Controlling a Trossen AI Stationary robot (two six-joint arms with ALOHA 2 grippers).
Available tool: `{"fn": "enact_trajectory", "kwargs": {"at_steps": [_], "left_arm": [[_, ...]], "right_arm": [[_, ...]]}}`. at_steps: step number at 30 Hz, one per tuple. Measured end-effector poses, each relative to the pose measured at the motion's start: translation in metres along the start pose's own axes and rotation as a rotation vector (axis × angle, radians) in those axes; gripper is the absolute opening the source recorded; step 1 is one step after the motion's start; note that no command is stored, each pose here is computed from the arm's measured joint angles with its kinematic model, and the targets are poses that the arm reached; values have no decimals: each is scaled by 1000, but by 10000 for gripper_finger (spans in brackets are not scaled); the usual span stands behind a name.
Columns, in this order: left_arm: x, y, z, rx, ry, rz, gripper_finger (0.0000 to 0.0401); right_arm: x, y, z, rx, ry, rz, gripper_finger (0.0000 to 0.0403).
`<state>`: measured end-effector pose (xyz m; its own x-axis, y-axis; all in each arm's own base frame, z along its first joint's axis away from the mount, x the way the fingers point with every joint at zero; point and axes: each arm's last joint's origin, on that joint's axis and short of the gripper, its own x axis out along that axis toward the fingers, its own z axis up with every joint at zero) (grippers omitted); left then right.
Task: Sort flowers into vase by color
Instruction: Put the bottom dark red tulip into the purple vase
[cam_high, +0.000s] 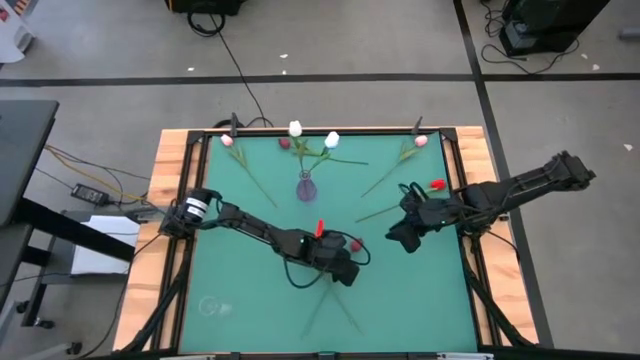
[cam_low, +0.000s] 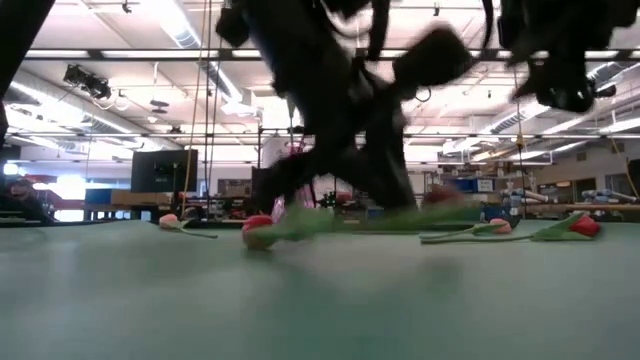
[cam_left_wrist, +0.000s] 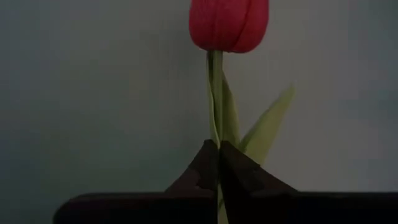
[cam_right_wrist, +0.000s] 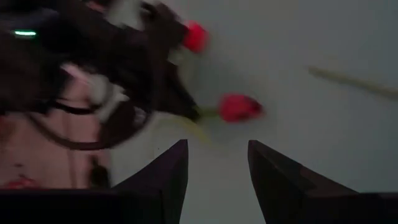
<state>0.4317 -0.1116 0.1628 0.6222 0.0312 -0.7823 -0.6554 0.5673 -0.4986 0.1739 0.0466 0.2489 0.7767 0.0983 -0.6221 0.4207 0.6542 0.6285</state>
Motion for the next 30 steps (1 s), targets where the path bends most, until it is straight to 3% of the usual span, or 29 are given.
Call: {"fn": "enact_trajectory", "kwargs": {"at_steps": [5, 12, 17, 22, 30], "left_arm": [[-41, -12, 25, 29, -131, -53, 7], [-101, -15, 71, 102, -313, -110, 7], [-125, -19, 85, 188, -395, -161, 7], [-147, -34, 96, 253, -540, -311, 7], [-164, -46, 110, 293, -711, -450, 7]], "right_arm": [[-6, 16, 5, -12, -134, 123, 175], [-8, 23, 1, -21, -194, 145, 175], [-6, 29, -1, -56, -213, 182, 175], [-6, 46, 3, -171, -321, 287, 175], [-4, 56, 12, -237, -533, 270, 175]]}}
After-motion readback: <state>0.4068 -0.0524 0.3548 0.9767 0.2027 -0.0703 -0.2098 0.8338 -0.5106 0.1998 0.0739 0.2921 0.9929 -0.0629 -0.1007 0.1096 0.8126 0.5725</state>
